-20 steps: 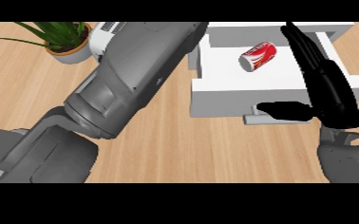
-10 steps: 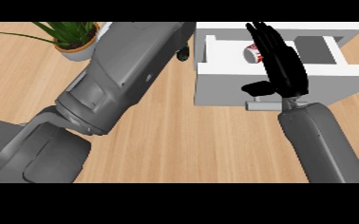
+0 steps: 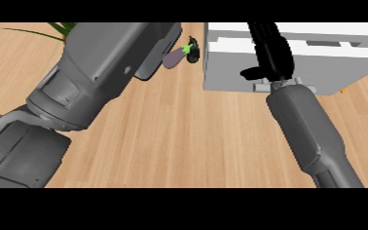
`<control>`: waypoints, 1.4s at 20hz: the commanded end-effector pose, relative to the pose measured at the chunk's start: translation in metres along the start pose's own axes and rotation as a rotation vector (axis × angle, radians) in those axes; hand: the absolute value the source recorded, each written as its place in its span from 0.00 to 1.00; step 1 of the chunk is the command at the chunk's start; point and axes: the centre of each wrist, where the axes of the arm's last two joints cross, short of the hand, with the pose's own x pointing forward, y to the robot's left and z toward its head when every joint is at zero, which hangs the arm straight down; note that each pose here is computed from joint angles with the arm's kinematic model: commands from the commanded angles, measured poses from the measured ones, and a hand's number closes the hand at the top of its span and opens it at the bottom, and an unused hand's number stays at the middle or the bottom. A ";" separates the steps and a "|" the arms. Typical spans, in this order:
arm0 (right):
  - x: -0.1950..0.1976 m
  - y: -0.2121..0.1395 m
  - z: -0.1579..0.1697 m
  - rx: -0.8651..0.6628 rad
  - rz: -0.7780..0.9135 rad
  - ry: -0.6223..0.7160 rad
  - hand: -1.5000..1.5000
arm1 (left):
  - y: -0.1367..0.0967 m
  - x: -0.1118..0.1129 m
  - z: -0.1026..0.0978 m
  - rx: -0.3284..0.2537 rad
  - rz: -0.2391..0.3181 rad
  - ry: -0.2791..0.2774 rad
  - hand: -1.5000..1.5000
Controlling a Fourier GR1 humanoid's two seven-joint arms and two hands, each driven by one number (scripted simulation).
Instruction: Pick up the can, place it into the drawer and close the drawer
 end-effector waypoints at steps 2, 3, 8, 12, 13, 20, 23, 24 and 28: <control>-0.003 0.005 -0.022 -0.076 0.046 0.042 0.00 | 0.021 -0.013 -0.002 -0.001 -0.011 0.017 0.00; -0.003 0.004 -0.028 -0.097 0.039 0.048 0.00 | 0.006 -0.002 0.003 0.000 -0.013 0.015 0.00; 0.003 -0.001 -0.049 -0.122 0.079 0.029 0.00 | 0.025 -0.008 0.001 -0.002 -0.007 0.034 0.00; 0.003 -0.020 -0.070 -0.161 0.090 0.045 0.00 | 0.046 -0.014 0.000 -0.021 -0.023 0.016 0.00; 0.011 -0.016 -0.071 -0.164 0.076 0.040 0.00 | 0.049 -0.035 0.004 -0.012 -0.020 0.021 0.00; 0.025 -0.035 -0.094 -0.194 0.046 0.038 0.00 | 0.060 -0.025 0.007 -0.014 -0.023 0.016 0.00; 0.030 -0.035 -0.096 -0.185 -0.024 0.038 0.00 | 0.074 -0.019 0.009 -0.036 -0.006 0.024 0.00; 0.034 -0.045 -0.104 -0.181 -0.058 0.024 0.00 | 0.053 -0.015 0.014 -0.055 0.003 0.039 0.00; 0.053 -0.039 -0.105 -0.191 -0.147 -0.015 0.00 | 0.083 -0.031 0.014 -0.017 -0.020 0.029 0.00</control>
